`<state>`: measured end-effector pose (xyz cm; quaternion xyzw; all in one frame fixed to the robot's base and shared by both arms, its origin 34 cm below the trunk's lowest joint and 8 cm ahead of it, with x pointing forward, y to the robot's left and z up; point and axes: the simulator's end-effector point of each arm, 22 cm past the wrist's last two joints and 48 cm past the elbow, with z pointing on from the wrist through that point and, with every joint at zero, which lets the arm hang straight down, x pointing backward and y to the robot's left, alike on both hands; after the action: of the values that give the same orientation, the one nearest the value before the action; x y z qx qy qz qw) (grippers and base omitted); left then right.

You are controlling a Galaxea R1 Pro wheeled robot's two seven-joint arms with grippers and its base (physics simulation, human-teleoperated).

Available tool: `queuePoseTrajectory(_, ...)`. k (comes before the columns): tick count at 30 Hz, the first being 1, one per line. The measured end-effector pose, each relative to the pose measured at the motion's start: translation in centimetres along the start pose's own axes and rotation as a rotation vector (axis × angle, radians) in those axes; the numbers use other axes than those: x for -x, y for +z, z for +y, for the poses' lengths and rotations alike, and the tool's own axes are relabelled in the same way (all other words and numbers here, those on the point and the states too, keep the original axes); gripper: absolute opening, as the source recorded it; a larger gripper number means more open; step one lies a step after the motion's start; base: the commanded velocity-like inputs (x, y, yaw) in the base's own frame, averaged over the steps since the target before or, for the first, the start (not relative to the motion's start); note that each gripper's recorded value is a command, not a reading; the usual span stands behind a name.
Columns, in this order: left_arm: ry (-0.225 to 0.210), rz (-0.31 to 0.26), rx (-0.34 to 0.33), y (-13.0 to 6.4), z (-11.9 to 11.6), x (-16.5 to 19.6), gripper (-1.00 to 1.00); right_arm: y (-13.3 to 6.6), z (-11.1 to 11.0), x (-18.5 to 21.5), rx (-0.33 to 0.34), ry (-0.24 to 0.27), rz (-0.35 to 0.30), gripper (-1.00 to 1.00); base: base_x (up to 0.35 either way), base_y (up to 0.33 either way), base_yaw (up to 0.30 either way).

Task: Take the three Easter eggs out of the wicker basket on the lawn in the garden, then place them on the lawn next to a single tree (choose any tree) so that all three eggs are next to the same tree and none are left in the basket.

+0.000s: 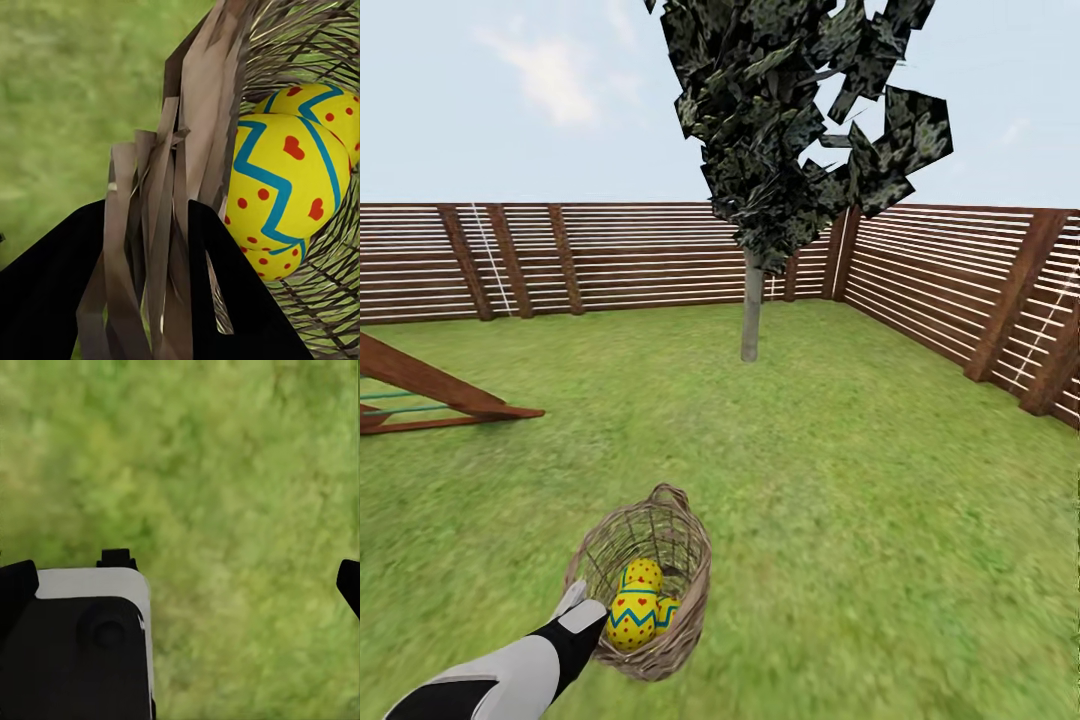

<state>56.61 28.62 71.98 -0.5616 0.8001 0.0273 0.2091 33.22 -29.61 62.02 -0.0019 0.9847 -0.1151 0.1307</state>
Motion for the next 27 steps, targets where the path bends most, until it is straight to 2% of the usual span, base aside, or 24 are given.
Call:
queuePoseTrajectory(6, -0.003, 0.003, 0.001, 0.0, 0.0, -0.1, -1.00, -0.1, 0.0, -1.5, 0.001, -0.004, 0.023, 1.00, 0.160, 0.000, -0.220)
queuePoseTrajectory(8, -0.001, 0.001, 0.001, 0.0, 0.0, 0.0, -1.00, -0.2, 0.1, -3.1, 0.003, -0.011, 0.048, 1.00, 0.128, 0.000, -0.014)
queuePoseTrajectory(12, -0.003, 0.000, 0.002, 0.1, 0.1, 0.1, -1.00, -0.3, 0.2, -3.5, 0.004, -0.015, 0.053, 1.00, 0.152, -0.023, -0.001)
queuePoseTrajectory(27, 0.002, 0.002, -0.004, 0.0, -0.1, 0.0, -1.00, -0.3, 0.3, -3.2, 0.007, -0.019, 0.046, 1.00, 0.320, -0.018, 0.000)
